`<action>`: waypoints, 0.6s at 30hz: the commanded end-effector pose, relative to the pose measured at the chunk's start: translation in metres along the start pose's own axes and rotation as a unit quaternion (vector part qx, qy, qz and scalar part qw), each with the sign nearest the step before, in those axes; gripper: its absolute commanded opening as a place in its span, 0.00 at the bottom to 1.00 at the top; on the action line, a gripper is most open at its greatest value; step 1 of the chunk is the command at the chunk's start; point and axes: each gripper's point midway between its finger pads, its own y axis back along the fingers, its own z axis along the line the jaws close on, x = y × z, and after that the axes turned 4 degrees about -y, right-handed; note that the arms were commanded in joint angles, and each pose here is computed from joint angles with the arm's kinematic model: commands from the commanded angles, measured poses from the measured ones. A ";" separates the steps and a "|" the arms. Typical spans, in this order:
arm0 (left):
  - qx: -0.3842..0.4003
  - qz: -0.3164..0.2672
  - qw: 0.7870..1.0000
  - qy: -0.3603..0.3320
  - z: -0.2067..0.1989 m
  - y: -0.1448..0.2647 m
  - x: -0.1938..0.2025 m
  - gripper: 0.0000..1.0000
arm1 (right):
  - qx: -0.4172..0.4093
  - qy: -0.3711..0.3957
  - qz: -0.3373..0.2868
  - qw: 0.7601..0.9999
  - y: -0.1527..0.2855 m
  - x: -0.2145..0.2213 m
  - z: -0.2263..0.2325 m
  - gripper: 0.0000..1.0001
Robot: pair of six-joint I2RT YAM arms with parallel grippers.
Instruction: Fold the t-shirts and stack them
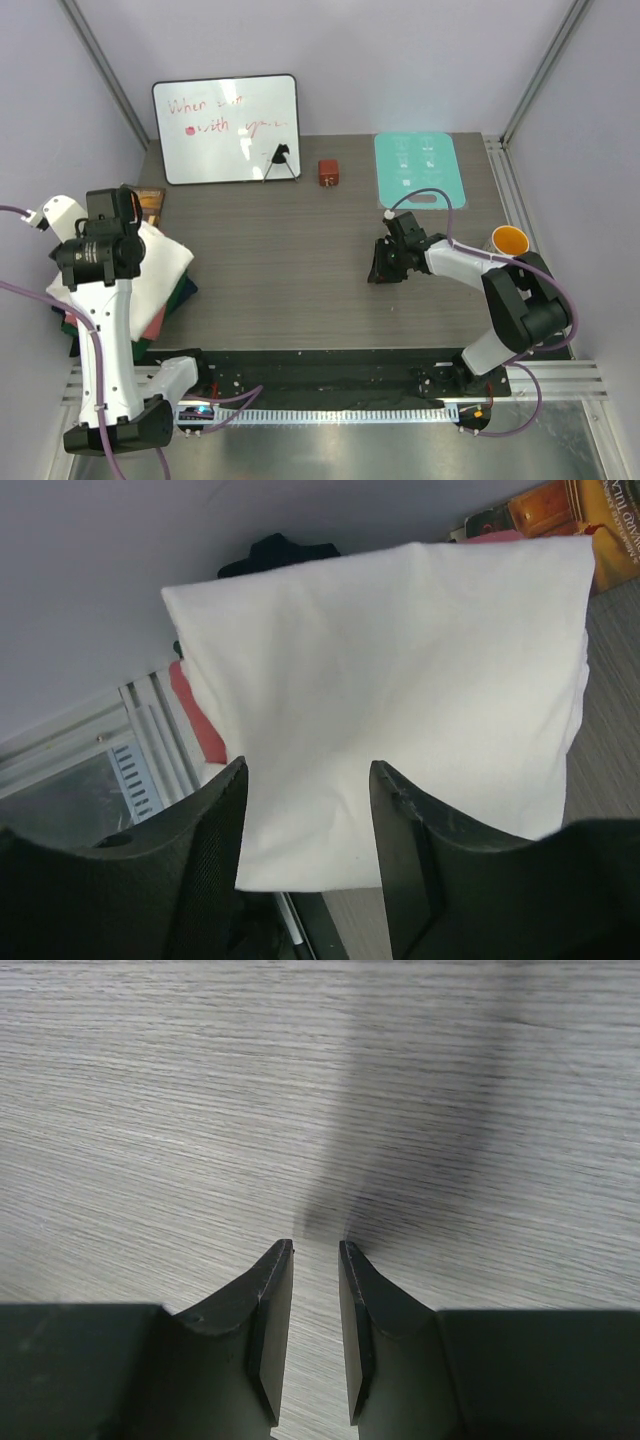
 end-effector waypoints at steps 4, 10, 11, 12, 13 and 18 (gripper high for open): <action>-0.075 0.036 0.994 -0.073 0.061 0.021 0.019 0.51 | 0.024 -0.005 0.046 0.999 -0.014 0.025 -0.018 0.31; -0.072 0.036 0.993 -0.080 0.055 0.017 0.018 0.50 | 0.024 -0.006 0.047 0.999 -0.015 0.024 -0.018 0.29; -0.065 0.035 0.994 -0.078 0.050 0.016 0.016 0.50 | 0.026 -0.006 0.046 0.999 -0.014 0.024 -0.019 0.28; -0.062 0.038 0.994 -0.085 0.046 0.014 0.016 0.50 | 0.027 -0.007 0.046 0.999 -0.013 0.024 -0.019 0.29; -0.057 0.042 0.994 -0.087 0.042 0.013 0.016 0.49 | 0.028 -0.009 0.044 0.999 -0.013 0.023 -0.021 0.28; -0.017 0.033 0.997 -0.074 0.006 -0.004 0.012 0.41 | 0.029 -0.010 0.046 0.998 -0.011 0.024 -0.022 0.28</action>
